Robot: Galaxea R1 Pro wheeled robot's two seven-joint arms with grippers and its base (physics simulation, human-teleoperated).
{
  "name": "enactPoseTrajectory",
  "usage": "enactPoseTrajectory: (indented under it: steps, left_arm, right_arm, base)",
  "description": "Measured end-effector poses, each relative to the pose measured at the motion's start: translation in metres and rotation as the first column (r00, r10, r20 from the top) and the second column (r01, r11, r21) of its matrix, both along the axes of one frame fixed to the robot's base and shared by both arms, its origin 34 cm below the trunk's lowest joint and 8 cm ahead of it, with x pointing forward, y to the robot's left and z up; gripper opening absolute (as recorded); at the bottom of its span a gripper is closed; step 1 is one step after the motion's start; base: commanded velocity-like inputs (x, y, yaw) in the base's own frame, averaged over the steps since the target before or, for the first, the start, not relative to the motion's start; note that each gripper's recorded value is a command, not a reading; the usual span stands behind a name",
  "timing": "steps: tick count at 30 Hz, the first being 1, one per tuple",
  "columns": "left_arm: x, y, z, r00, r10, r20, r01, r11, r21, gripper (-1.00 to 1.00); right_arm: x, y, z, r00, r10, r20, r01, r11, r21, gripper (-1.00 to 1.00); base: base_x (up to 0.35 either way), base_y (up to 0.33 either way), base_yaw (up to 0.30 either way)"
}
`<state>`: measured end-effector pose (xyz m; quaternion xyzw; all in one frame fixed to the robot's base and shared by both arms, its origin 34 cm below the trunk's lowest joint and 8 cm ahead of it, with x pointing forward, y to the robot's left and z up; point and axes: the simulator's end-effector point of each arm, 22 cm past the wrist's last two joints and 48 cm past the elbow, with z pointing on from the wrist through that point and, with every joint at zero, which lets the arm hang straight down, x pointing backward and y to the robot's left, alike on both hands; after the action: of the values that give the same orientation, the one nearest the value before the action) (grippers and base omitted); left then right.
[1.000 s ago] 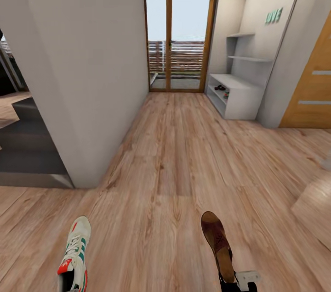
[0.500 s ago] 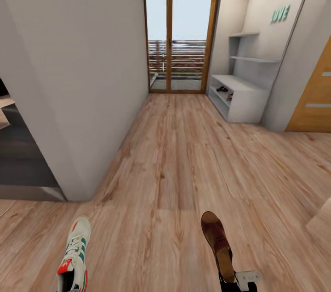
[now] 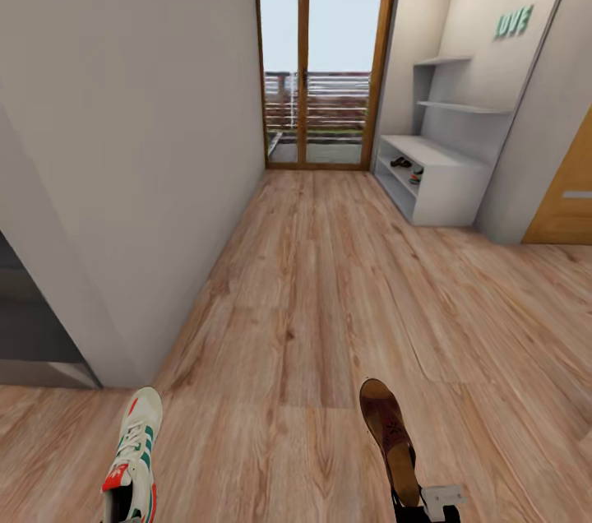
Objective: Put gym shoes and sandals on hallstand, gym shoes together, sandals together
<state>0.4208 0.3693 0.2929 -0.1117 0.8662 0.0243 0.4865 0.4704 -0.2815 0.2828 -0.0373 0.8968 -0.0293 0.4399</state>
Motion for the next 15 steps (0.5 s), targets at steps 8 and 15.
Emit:
enactPoseTrajectory:
  steps: [8, 15]
  left_arm:
    - [0.0, -0.0002, 0.0, 1.0, 0.0, 0.0, 0.0, 1.0, 0.0, -1.0]
    - [0.0, -0.0006, -0.0001, 1.0, 0.0, 0.0, 0.0, 1.0, -0.001, -1.0]
  right_arm:
    - [0.0, 0.0001, 0.0, 1.0, 0.0, 0.0, 0.0, 1.0, 0.0, -1.0]
    - [0.0001, 0.0, 0.0001, 1.0, 0.0, 0.0, 0.0, 1.0, 0.0, -1.0]
  base:
    - [0.339, 0.0, 0.0]
    - [0.339, 0.0, 0.0]
